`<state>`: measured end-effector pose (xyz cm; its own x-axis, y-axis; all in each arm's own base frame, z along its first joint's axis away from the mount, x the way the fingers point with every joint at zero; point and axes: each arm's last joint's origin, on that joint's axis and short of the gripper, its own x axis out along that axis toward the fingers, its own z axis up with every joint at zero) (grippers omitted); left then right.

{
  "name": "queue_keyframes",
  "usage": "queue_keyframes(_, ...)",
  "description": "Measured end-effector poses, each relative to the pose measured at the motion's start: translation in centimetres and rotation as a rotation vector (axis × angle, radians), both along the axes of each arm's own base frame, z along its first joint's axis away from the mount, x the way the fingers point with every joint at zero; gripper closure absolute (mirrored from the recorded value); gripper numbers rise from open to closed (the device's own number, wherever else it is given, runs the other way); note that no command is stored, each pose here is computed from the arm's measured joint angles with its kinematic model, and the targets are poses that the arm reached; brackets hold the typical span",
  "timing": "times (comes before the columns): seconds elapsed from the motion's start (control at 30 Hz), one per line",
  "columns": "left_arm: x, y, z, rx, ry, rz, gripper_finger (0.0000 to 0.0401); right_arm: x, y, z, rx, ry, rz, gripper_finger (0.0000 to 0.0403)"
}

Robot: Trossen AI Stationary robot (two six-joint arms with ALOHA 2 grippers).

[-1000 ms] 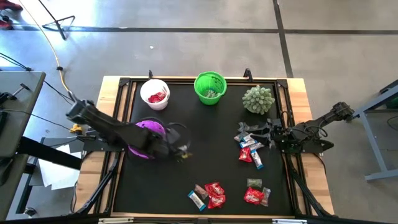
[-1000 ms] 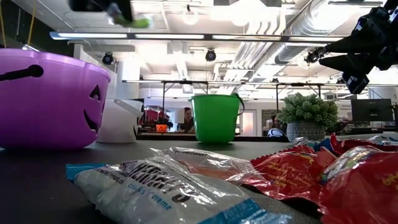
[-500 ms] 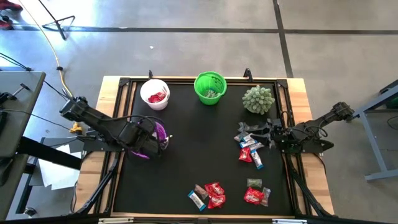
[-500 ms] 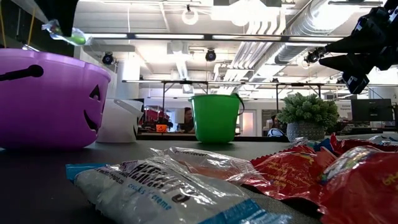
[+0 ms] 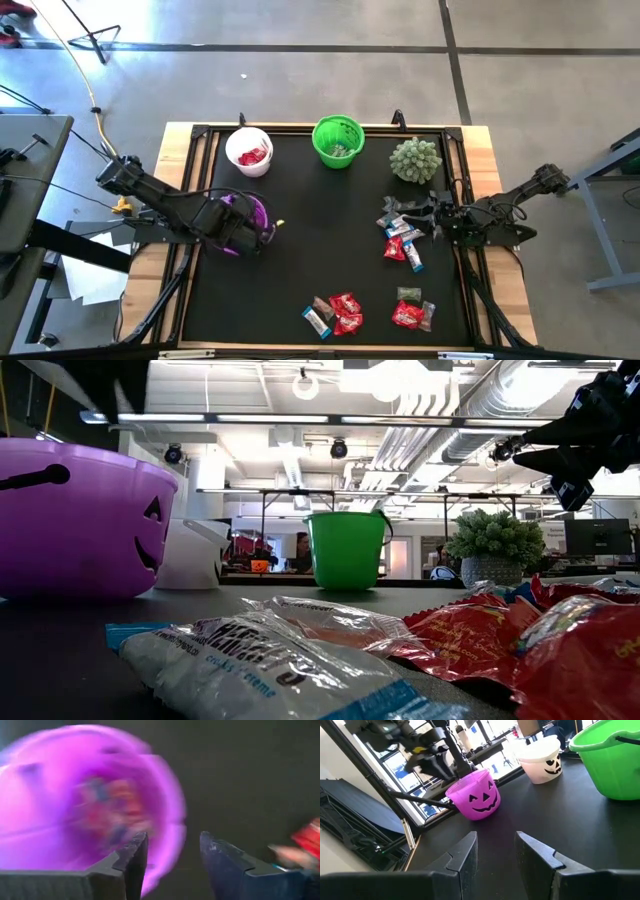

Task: Sort candy
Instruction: Put the orange gummy into the violet bucket

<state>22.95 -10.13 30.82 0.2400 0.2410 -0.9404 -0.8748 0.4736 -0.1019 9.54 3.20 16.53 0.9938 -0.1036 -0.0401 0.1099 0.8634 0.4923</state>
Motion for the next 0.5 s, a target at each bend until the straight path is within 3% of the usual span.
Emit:
queue_keyframes(0.17, 2.1, -1.9, 0.4, -0.061, -0.206, -0.179, 0.0231, 0.0, 0.0, 0.0, 0.000, 0.000, 0.000, 0.0276)
queue_keyframes(0.27, 3.1, -3.1, 0.1, -0.063, -0.255, -0.283, 0.0230, 0.0, 0.0, 0.0, 0.000, 0.000, 0.000, 0.0276)
queue_keyframes(0.5, 5.1, -6.7, -3.2, 0.011, -0.155, -0.773, 0.0231, 0.0, 0.0, 0.0, 0.000, 0.000, 0.000, 0.0276)
